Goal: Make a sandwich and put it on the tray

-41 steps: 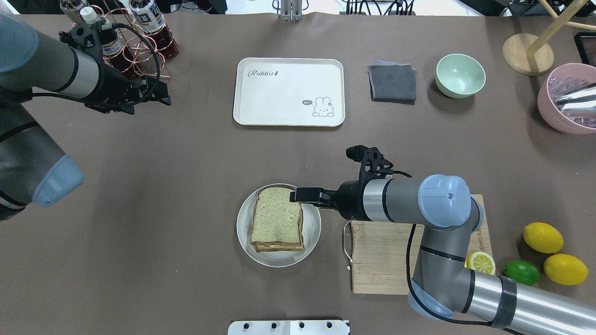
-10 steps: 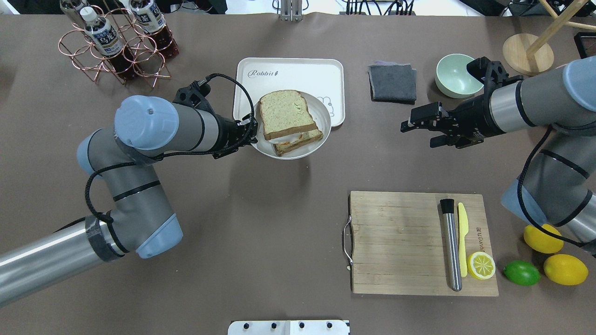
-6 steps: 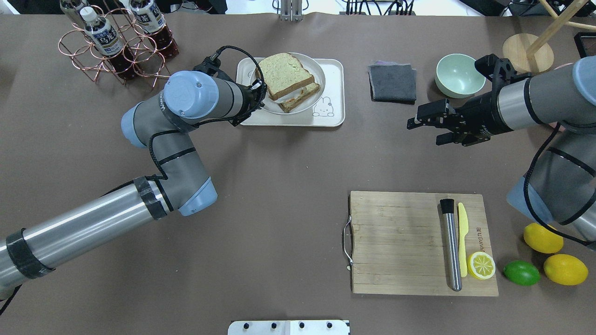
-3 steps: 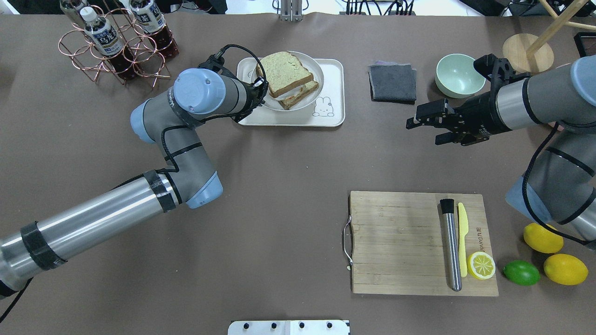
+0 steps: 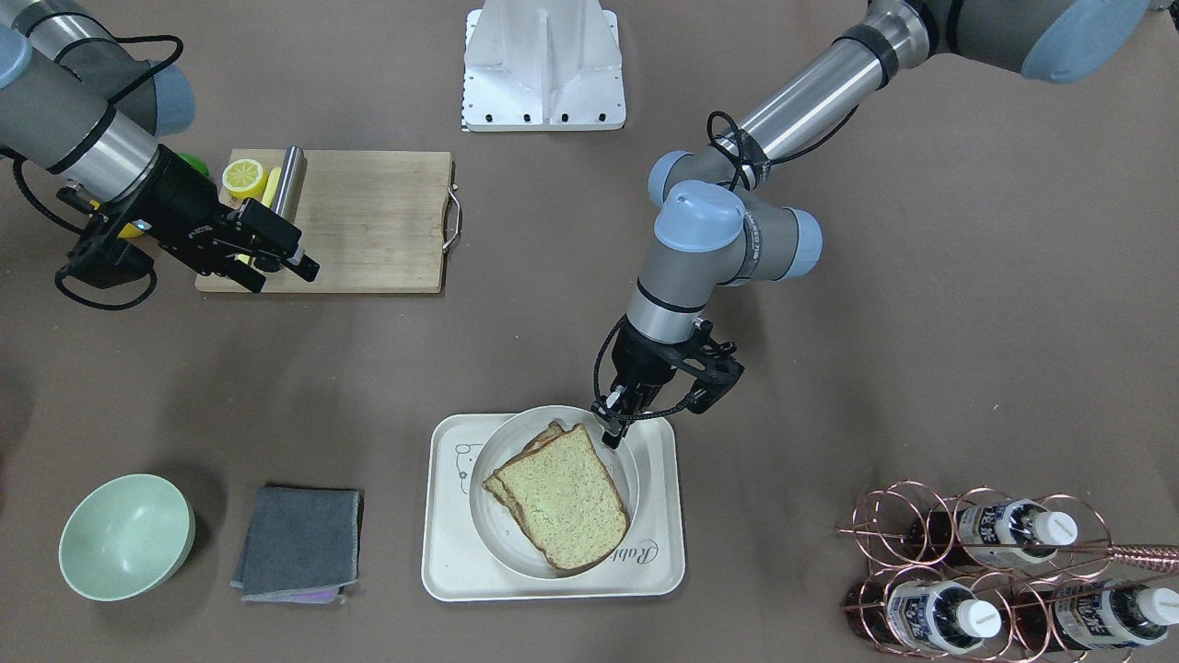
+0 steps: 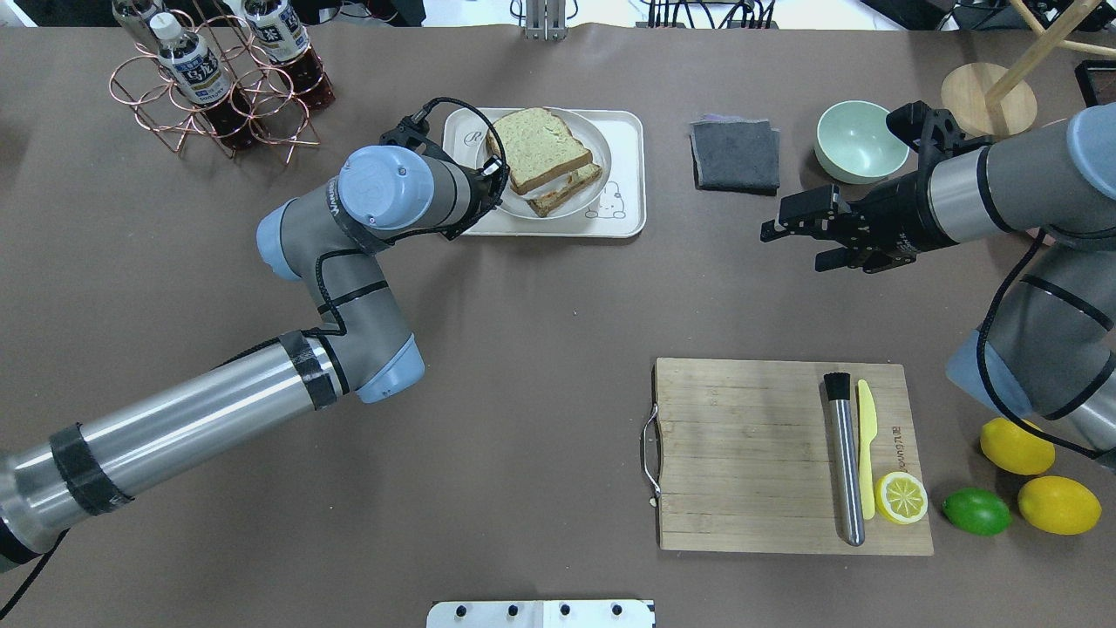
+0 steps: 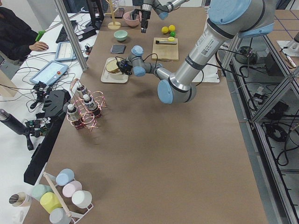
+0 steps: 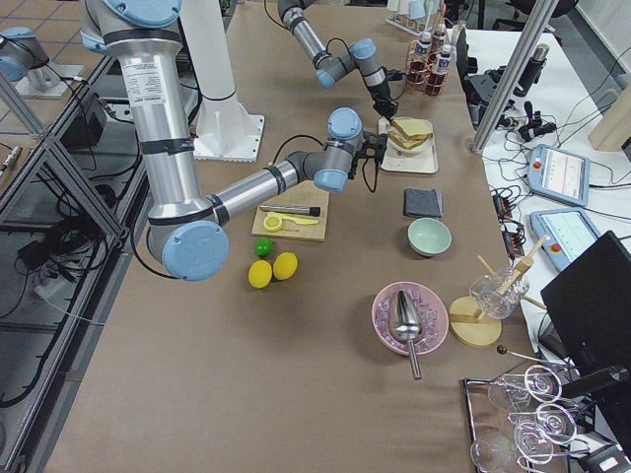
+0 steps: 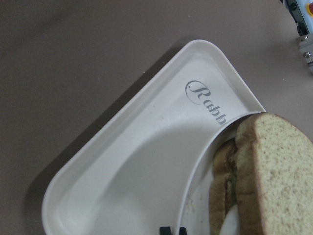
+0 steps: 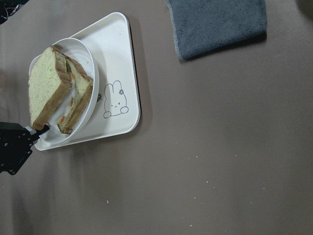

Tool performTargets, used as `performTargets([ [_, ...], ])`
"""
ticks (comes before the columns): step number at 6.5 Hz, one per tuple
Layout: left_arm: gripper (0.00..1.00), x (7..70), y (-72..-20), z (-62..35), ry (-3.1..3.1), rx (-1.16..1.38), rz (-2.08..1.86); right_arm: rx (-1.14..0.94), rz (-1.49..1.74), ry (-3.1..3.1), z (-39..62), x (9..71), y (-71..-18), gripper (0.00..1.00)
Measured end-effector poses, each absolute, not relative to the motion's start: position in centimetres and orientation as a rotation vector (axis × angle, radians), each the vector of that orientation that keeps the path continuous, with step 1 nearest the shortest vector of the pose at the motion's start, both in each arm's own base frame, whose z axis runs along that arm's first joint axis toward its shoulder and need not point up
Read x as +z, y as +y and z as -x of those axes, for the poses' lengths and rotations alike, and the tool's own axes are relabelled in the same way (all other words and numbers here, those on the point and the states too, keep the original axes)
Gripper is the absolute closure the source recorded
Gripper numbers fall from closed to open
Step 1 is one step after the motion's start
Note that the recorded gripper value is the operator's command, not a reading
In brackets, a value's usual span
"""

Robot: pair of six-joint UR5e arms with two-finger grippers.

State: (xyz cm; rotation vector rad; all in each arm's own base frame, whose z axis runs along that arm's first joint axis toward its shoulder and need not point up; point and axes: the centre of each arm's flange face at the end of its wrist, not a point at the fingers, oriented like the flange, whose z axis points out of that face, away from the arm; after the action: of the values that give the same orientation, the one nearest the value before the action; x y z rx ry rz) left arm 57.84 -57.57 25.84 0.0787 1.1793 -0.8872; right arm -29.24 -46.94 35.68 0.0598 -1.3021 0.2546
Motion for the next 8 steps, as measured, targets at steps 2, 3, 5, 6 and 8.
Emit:
performTargets([
  [2, 0.48, 25.7, -58.1, -58.8, 1.172, -0.897, -0.094, 0.254, -0.06, -1.303, 29.2, 35.7, -46.9, 0.0],
  [3, 0.23, 26.0, -58.2, -58.9, 1.169, -0.896, -0.098, 0.254, -0.059, -1.302, 29.2, 35.7, -46.9, 0.0],
  [5, 0.22, 26.8, -58.7, -58.2, 1.152, -0.845, -0.138, 0.253, -0.059, -1.303, 29.3, 35.6, -47.0, 0.0],
  [6, 0.23, 26.9, -59.3, -57.0, 1.154, -0.821, -0.145, 0.253, -0.06, -1.304, 29.3, 35.5, -47.1, 0.0],
  [8, 0.16, 27.4, -60.0, -52.2, 1.183, -0.766, -0.115, 0.257, -0.063, -1.306, 28.9, 35.3, -47.2, 0.0],
])
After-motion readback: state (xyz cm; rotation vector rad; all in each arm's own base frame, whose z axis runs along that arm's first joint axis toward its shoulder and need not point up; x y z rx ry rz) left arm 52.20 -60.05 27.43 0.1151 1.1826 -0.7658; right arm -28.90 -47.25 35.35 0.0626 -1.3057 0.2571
